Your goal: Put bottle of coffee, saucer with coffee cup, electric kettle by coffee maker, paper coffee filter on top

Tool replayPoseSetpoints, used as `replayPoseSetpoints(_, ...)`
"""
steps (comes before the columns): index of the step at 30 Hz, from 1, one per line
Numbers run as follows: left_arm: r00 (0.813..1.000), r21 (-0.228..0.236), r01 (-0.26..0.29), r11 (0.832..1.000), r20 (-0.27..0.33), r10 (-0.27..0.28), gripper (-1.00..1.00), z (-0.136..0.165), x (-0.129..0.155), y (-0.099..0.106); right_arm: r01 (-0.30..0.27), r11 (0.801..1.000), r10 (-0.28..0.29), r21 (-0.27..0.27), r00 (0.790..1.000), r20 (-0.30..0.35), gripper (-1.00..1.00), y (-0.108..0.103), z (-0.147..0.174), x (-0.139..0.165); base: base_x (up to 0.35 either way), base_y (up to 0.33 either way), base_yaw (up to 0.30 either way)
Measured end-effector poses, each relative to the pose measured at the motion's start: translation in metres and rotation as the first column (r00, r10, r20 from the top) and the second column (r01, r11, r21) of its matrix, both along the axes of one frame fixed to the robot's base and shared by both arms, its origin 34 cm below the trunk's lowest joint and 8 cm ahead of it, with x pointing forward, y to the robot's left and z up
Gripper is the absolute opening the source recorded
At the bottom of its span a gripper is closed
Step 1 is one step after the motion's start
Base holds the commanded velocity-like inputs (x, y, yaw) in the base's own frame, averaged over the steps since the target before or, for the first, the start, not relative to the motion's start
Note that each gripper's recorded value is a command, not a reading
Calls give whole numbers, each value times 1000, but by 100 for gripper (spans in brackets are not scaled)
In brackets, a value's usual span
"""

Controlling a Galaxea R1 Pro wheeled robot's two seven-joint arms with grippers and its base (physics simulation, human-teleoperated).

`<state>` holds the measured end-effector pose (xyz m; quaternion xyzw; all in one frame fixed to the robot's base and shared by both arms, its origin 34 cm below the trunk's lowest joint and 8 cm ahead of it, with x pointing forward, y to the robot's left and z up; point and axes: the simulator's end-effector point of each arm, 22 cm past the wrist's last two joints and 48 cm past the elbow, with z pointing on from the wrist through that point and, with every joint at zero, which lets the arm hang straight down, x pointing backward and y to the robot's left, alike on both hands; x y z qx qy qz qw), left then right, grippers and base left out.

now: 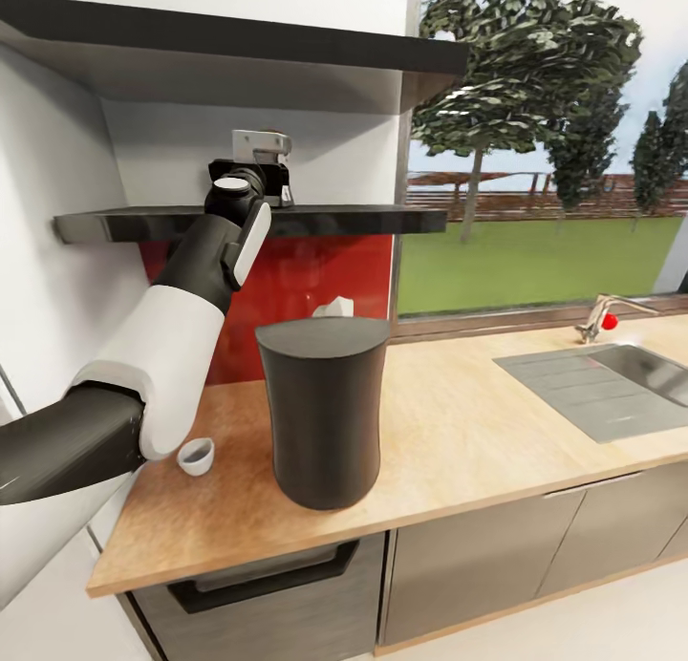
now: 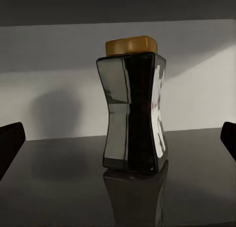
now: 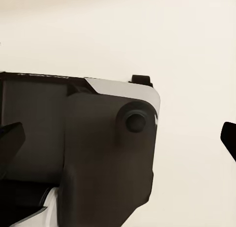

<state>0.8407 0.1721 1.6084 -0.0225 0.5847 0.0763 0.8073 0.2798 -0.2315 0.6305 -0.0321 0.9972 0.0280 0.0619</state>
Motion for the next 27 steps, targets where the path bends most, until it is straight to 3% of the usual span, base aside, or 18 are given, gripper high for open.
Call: replayPoseSetpoints(27, 1000, 0, 0, 1000, 2, 0, 100, 0, 0, 0, -2, 1000, 2, -1, 1000, -1, 100, 0, 0, 0, 92, -22, 0)
